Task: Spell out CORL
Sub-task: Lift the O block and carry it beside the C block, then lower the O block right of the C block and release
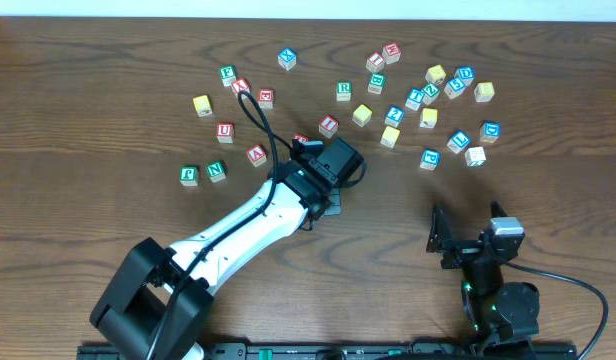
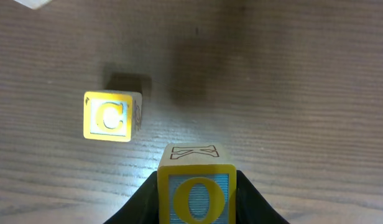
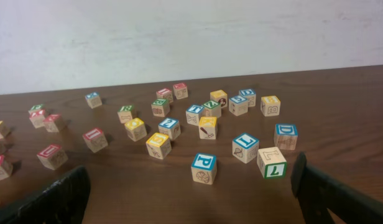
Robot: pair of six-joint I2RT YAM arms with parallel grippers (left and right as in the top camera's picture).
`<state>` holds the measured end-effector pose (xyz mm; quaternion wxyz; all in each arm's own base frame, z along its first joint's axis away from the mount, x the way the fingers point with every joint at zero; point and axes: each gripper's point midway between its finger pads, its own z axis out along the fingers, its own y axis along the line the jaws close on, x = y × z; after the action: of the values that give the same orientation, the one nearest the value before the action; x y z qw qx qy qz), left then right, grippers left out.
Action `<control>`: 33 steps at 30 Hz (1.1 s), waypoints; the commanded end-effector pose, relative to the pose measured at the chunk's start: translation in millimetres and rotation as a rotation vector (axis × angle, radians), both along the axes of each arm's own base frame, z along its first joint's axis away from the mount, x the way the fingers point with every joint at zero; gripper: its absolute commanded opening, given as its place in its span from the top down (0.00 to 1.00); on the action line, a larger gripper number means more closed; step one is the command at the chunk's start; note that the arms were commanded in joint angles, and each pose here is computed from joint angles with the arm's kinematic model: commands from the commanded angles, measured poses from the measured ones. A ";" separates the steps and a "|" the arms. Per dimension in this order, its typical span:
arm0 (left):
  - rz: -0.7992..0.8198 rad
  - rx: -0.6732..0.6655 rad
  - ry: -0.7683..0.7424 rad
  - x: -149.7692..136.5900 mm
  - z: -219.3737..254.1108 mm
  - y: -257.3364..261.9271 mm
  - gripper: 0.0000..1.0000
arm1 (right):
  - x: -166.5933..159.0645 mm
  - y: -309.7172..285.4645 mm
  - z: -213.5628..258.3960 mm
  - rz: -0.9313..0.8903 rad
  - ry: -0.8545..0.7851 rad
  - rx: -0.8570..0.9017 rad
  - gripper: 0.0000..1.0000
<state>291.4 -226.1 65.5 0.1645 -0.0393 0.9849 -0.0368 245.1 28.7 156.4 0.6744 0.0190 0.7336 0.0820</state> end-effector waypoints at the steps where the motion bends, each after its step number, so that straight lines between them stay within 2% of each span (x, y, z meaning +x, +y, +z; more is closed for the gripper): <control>1: 0.012 0.047 -0.027 5.2 -3.8 7.5 0.92 | 0.1 -3.1 -0.5 -0.013 0.001 0.011 0.01; 14: -0.006 0.026 -0.046 8.9 -10.1 2.2 0.92 | 0.1 -3.1 -0.5 -0.013 0.001 0.011 0.01; 33: -0.025 0.073 -0.073 8.6 -24.4 12.7 0.92 | 0.1 -3.1 -0.5 -0.013 0.001 0.011 0.01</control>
<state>300.6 -220.3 50.6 0.1983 -0.0229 0.9796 -0.0220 245.1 28.6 156.5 0.6745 0.0191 0.7334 0.0819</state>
